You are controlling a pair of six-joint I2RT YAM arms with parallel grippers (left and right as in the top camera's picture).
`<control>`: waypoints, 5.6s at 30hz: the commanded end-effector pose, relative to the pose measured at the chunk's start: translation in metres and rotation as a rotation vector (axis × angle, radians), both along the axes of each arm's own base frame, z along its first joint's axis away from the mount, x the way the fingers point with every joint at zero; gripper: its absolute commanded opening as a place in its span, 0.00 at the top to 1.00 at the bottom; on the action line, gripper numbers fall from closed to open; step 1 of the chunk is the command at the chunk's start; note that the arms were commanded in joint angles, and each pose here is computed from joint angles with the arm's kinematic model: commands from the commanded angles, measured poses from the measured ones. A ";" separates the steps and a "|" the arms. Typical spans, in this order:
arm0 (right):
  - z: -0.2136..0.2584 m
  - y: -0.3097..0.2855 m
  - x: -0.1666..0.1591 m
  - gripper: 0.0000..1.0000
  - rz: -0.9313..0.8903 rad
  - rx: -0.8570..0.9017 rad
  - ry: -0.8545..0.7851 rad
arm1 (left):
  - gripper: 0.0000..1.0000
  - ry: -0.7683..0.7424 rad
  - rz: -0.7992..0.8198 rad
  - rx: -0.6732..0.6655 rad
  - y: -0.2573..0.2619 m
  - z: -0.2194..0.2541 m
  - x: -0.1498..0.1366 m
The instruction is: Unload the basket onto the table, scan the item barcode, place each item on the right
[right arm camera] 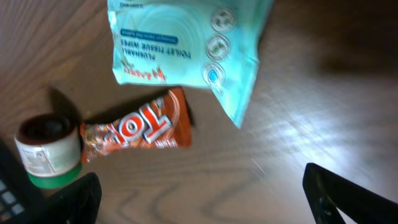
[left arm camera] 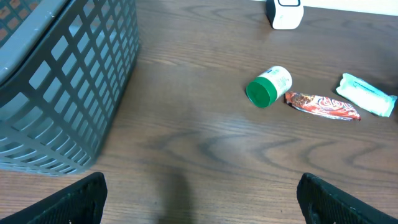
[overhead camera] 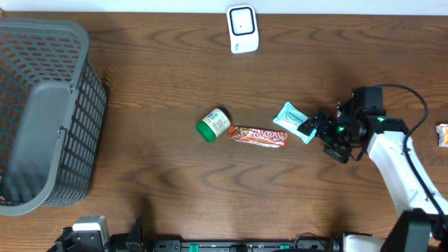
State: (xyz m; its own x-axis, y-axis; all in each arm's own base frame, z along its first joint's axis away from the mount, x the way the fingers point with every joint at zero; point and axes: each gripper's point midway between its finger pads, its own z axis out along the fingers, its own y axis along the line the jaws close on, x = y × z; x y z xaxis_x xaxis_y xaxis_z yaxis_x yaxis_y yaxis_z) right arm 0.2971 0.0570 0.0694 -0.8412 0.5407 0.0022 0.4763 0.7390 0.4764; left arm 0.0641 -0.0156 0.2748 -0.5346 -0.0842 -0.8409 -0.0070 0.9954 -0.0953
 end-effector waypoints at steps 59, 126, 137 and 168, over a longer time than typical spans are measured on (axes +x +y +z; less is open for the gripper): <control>0.094 -0.050 0.065 0.99 0.003 -1.018 -0.495 | 0.02 -0.009 -0.013 0.010 -0.001 0.001 -0.001; -0.055 0.201 -0.045 0.99 1.045 -0.438 -0.180 | 0.02 -0.009 -0.013 0.010 -0.001 0.001 -0.001; -0.029 0.210 -0.067 0.99 1.089 -0.394 -0.185 | 0.02 -0.009 -0.013 0.010 -0.001 0.001 -0.001; -0.006 0.199 -0.067 0.99 0.968 -0.349 -0.125 | 0.02 -0.009 -0.013 0.010 -0.001 0.001 -0.001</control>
